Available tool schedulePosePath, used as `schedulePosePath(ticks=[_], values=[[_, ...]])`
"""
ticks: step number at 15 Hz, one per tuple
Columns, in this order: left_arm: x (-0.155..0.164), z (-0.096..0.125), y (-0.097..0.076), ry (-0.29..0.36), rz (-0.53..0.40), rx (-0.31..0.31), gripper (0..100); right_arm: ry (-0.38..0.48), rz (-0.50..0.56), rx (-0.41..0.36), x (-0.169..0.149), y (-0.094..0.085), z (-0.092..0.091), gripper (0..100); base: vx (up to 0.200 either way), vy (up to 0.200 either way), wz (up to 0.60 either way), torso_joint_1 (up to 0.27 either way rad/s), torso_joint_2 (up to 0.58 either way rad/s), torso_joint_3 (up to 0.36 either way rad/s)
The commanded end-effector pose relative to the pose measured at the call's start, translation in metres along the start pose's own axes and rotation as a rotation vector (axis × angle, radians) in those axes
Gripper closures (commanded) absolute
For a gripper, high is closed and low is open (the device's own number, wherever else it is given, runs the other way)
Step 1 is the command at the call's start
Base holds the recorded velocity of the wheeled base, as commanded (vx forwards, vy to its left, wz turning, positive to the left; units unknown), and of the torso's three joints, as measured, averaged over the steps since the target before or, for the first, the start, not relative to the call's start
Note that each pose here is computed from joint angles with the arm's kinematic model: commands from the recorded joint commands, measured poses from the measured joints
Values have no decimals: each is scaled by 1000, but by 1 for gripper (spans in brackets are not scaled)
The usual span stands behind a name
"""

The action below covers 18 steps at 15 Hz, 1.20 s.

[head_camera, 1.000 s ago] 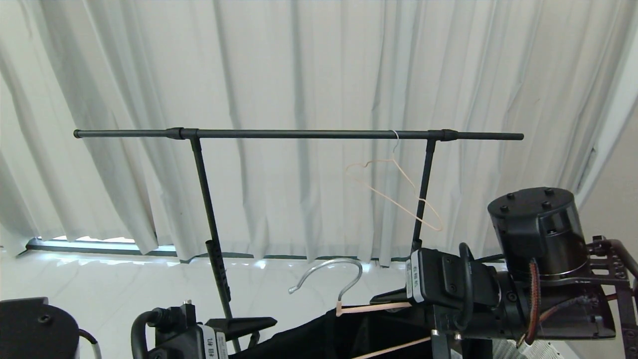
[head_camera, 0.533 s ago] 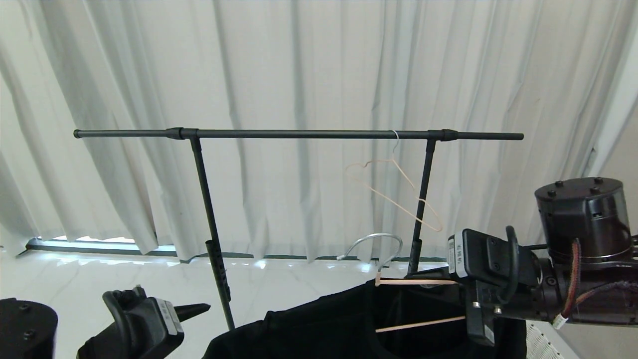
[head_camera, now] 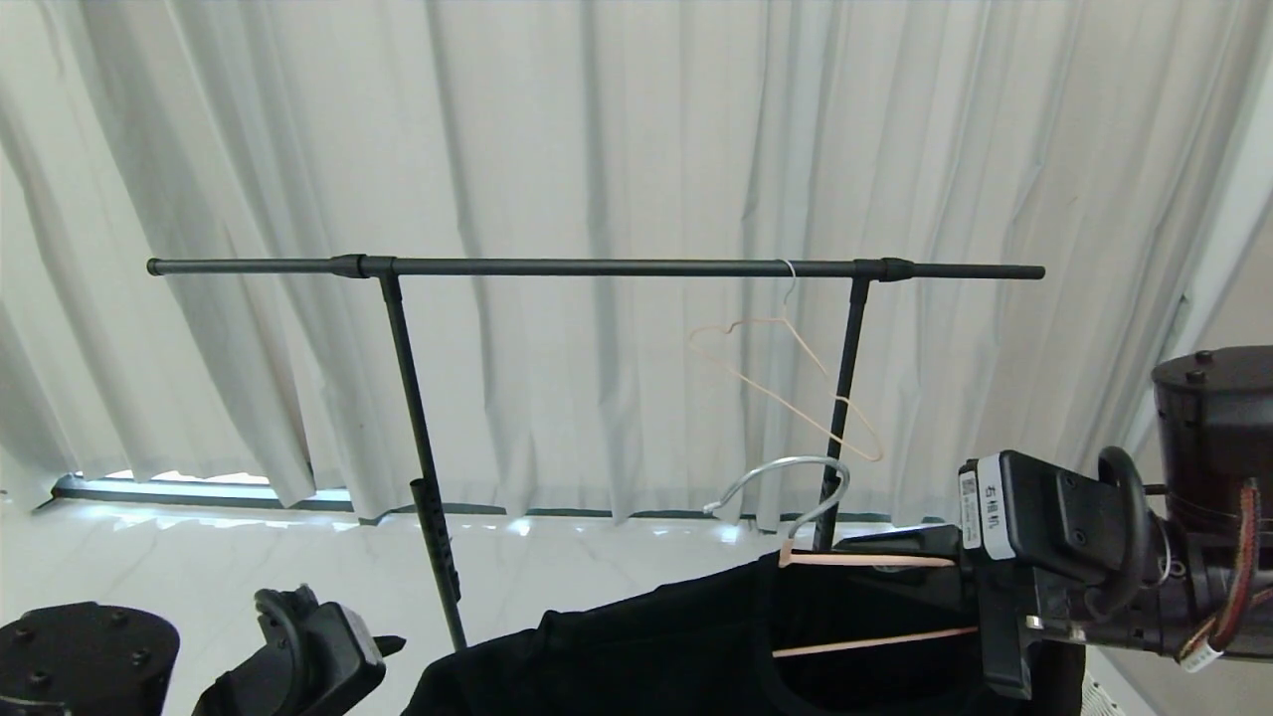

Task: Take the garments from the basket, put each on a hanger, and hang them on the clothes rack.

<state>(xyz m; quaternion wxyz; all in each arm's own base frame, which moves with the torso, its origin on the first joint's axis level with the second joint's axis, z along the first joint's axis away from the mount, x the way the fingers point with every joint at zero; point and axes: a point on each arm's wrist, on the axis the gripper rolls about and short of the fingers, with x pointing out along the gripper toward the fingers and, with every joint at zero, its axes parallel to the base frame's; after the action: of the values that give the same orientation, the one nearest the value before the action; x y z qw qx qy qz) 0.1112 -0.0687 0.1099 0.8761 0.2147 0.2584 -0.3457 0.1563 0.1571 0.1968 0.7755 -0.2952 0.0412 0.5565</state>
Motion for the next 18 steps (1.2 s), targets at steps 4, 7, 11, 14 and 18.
schedulePosePath(ticks=[4,7,11,14,18], values=[[10,-1,15,59,52,-59,100,-19,-22,-4,-13,3,2,100,0,0,0,0,0,0],[7,-10,35,96,169,-149,100,-10,-45,17,-21,4,-3,100,0,0,0,0,0,0],[4,-11,40,97,208,-174,100,-11,-72,83,-25,2,-4,100,0,0,0,0,0,0],[4,-6,40,60,205,-156,0,-10,-73,83,-25,2,-4,100,0,0,0,0,0,0],[-2,9,40,-28,212,-126,0,27,-130,145,-26,-3,-8,100,0,0,0,0,0,0]])
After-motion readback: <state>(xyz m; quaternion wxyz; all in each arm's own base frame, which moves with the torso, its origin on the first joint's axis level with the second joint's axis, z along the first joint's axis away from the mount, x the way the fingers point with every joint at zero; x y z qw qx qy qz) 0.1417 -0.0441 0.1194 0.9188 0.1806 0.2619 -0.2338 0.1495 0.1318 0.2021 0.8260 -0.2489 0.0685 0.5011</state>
